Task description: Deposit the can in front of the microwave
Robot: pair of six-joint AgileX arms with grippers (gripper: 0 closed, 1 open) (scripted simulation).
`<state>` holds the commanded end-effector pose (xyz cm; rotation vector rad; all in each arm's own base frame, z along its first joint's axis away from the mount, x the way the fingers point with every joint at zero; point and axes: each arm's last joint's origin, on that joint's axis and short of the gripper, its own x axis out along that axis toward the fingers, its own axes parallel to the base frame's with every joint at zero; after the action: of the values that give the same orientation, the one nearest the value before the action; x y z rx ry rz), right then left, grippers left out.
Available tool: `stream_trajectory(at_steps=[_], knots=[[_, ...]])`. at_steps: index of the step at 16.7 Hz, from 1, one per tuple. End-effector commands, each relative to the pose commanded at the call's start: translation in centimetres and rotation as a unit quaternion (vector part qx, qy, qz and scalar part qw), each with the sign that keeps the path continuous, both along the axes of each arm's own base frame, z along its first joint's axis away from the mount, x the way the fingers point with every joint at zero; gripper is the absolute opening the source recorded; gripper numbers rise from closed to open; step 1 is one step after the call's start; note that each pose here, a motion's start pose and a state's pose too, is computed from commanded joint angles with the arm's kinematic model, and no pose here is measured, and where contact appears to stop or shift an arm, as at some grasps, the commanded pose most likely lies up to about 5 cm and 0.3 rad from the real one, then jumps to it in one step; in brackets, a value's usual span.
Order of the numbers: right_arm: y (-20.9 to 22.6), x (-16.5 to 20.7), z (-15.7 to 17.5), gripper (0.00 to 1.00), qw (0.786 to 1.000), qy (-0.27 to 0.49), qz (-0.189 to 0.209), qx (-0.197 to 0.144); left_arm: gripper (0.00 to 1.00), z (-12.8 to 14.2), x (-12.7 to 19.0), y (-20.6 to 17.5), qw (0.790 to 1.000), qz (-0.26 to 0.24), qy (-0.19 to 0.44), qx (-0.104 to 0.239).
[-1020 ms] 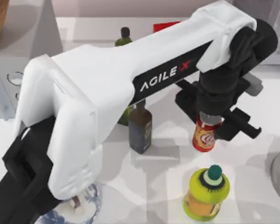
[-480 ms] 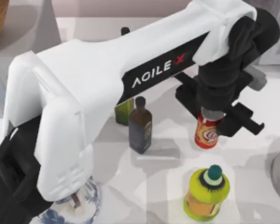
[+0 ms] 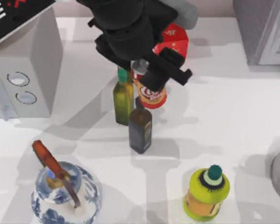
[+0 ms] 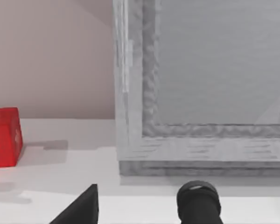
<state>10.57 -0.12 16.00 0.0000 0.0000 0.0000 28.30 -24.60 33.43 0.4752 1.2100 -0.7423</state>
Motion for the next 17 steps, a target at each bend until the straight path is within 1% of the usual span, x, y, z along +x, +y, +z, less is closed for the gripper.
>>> stream_trajectory(at_steps=[2,4,7,10,12,14,17], knots=[[0.0,0.0,0.0,1.0,1.0,0.0,0.0,0.0,0.0,0.5,-0.1,5.8,0.999,0.032,0.0,0.006],[0.0,0.0,0.0,1.0,1.0,0.0,0.0,0.0,0.0,-0.2,-0.5,11.7,0.997,0.073,0.008,0.021],[0.0,0.0,0.0,1.0,1.0,0.0,0.0,0.0,0.0,-3.0,-1.6,19.9,0.987,0.146,0.04,0.046],[0.0,0.0,0.0,1.0,1.0,0.0,0.0,0.0,0.0,-6.6,-3.1,27.3,0.968,0.23,0.073,0.06],[0.0,0.0,0.0,1.0,1.0,0.0,0.0,0.0,0.0,-8.6,-4.1,31.7,0.953,0.285,0.082,0.063],[0.0,0.0,0.0,1.0,1.0,0.0,0.0,0.0,0.0,-10.3,-5.3,35.3,0.938,0.329,0.086,0.064],[0.0,0.0,0.0,1.0,1.0,0.0,0.0,0.0,0.0,-12.0,-6.8,38.8,0.922,0.371,0.085,0.066]])
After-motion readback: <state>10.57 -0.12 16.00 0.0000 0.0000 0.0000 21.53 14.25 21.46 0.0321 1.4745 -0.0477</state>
